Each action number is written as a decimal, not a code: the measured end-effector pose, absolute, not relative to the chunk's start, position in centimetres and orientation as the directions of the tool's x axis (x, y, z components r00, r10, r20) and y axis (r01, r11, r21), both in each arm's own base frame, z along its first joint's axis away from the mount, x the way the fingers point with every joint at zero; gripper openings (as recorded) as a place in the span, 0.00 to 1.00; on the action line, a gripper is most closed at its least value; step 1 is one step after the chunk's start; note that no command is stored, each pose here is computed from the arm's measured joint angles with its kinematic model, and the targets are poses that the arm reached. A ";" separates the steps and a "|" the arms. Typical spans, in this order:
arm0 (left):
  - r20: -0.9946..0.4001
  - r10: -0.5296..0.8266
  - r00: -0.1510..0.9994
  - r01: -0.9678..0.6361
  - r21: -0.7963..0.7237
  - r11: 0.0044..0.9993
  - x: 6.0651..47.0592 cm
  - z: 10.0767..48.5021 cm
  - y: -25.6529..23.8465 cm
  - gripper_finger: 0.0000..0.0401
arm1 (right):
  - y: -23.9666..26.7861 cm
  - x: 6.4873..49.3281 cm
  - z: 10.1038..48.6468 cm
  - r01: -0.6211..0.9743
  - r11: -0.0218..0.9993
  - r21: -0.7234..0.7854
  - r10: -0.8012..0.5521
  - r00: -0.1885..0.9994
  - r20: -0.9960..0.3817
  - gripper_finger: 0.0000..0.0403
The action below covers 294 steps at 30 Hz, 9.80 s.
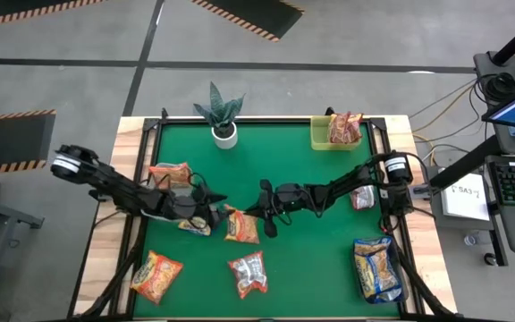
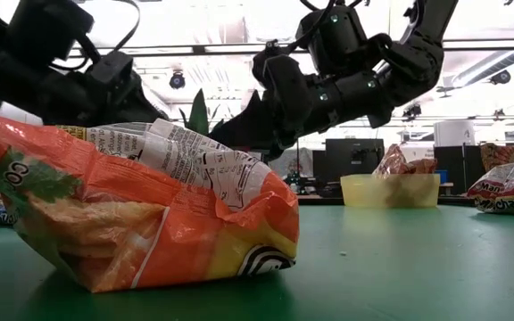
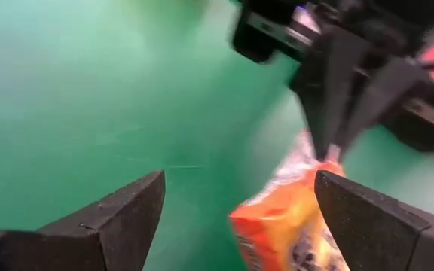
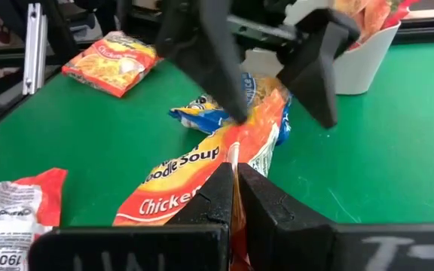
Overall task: Sort Maruchan noodles
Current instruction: Put the orange noodle pack into the white bin, then put the blue noodle pack into the black bin
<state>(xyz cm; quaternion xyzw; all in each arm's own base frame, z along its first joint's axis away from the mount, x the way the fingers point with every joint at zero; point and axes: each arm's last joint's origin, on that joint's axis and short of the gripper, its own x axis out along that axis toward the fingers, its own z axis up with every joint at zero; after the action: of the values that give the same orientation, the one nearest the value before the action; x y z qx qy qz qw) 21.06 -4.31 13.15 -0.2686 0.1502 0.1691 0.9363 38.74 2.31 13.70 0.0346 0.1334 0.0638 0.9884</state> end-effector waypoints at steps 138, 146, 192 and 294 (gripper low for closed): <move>-0.979 0.195 -0.066 -0.623 0.193 0.758 18.3 24.0 -0.7 0.12 | -1.4 31.4 26.4 0.163 0.986 -0.029 -0.163 0.926 -0.341 0.40; -0.982 0.170 -0.078 -0.631 0.181 0.754 18.2 22.4 0.3 0.12 | -1.4 31.4 26.4 0.163 0.986 -0.028 -0.163 0.926 -0.341 0.39; -0.948 0.317 0.037 -0.861 0.131 0.491 19.2 21.5 1.1 0.39 | -1.4 31.4 26.4 0.163 0.986 -0.031 -0.163 0.926 -0.341 0.39; -0.883 0.420 0.210 -0.173 0.389 0.905 25.8 15.6 -10.1 0.19 | 1.1 29.2 21.2 0.088 0.982 0.166 0.030 0.799 -0.601 0.36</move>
<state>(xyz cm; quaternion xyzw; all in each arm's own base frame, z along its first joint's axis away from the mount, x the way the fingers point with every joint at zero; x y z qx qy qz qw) 25.81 -10.13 15.63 0.1031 0.5984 0.1923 0.7709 29.21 1.10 21.21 0.0933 0.3168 -0.0155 0.9438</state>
